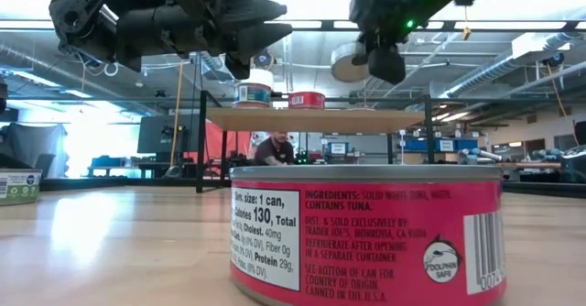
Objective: Stack canned seafood by type on shelf
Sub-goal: Stack the green tuna can on top of the other green tuna can on the shelf
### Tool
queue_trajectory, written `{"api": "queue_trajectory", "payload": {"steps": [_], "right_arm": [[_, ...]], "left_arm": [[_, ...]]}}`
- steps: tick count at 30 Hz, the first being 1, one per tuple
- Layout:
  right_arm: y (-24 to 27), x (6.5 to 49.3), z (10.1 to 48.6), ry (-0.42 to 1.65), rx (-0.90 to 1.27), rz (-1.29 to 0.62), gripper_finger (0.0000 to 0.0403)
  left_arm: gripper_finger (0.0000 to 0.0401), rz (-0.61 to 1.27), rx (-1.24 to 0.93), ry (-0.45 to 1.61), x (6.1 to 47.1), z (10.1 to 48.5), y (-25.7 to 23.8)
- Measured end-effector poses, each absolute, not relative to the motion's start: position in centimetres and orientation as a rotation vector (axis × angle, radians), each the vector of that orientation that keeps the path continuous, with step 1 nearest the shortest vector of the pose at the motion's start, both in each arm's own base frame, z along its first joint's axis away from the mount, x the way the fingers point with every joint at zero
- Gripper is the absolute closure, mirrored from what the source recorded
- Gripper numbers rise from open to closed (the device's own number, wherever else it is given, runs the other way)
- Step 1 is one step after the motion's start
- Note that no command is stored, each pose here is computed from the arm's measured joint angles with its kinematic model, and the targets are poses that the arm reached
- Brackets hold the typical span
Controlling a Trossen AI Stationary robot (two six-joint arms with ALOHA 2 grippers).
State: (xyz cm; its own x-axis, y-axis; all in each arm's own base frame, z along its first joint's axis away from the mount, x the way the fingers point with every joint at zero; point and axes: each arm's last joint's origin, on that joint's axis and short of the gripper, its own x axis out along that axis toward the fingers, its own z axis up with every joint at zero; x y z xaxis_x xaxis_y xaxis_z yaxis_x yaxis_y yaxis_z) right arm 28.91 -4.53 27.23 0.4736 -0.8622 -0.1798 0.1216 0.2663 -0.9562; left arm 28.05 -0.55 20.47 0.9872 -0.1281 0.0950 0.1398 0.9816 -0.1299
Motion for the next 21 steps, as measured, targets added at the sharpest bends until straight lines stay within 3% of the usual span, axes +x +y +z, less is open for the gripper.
{"api": "queue_trajectory", "payload": {"steps": [8, 21], "right_arm": [[-10.8, 28.3, 26.2, 0.963, -1.133, -0.765, 0.0257], [-15.1, 27.8, 24.4, 1.045, -1.089, -0.777, 0.0247]], "left_arm": [[0.0233, -0.126, -0.133, -0.084, 28.1, 20.4, -0.5], [0.0233, -0.119, -0.132, -0.078, 28.1, 20.4, -0.5]]}}
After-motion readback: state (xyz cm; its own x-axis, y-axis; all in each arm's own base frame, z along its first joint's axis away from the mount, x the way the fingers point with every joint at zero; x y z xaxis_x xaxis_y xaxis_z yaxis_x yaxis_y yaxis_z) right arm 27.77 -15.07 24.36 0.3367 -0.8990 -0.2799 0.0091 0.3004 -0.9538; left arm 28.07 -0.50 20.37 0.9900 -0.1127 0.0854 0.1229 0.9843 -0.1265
